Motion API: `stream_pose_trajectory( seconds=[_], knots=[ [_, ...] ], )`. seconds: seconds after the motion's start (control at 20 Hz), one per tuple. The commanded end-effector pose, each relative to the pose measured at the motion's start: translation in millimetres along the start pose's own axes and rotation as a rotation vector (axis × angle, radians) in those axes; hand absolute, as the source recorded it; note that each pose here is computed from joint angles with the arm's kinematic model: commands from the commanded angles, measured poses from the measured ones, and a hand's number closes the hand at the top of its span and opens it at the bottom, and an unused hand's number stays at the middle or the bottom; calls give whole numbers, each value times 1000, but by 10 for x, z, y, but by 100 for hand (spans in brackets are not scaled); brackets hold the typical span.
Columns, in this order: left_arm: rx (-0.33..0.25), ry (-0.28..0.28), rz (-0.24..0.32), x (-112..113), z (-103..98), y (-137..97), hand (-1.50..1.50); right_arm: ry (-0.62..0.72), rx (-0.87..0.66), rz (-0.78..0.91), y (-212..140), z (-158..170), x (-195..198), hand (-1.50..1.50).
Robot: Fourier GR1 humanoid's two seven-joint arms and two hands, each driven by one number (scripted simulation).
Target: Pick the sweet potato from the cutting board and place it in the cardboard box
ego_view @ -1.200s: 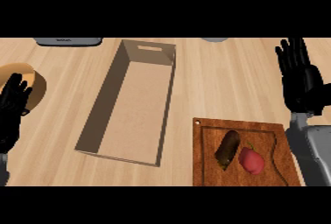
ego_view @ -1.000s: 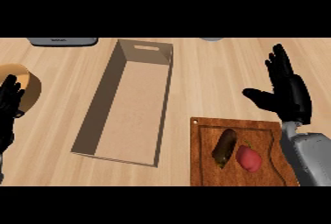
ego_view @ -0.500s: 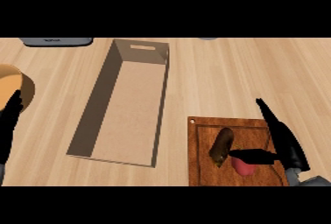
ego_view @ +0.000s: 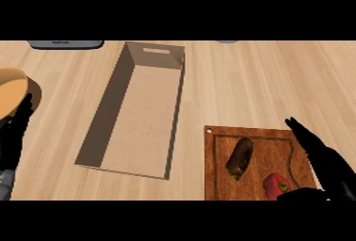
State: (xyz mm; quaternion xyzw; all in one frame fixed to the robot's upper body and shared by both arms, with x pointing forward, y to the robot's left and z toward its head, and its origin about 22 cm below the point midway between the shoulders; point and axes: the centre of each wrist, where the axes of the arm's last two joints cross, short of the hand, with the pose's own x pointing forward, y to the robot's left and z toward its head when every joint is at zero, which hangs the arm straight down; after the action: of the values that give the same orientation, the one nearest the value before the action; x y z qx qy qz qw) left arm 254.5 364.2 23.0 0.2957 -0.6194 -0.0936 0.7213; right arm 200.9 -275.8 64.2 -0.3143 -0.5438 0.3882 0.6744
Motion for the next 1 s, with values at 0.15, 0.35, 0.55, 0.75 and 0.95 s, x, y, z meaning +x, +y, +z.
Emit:
stream_pose_trajectory(
  seconds=[0.15,0.35,0.55,0.75,0.95],
  knots=[
    [-11,-16,-6,39,-68,-144,0,126,244,293,-216,-96,436,-150],
    [-21,-10,-1,68,-131,-93,0,213,382,358,-283,-313,567,-150],
    [-16,-10,-13,46,-84,-52,0,286,510,419,-175,-587,668,-150],
    [-8,-1,2,-28,-111,-172,0,316,576,403,83,-757,974,-150],
    [-1,-11,-11,6,-94,-134,0,358,587,446,21,-1005,838,-150]
  ],
)
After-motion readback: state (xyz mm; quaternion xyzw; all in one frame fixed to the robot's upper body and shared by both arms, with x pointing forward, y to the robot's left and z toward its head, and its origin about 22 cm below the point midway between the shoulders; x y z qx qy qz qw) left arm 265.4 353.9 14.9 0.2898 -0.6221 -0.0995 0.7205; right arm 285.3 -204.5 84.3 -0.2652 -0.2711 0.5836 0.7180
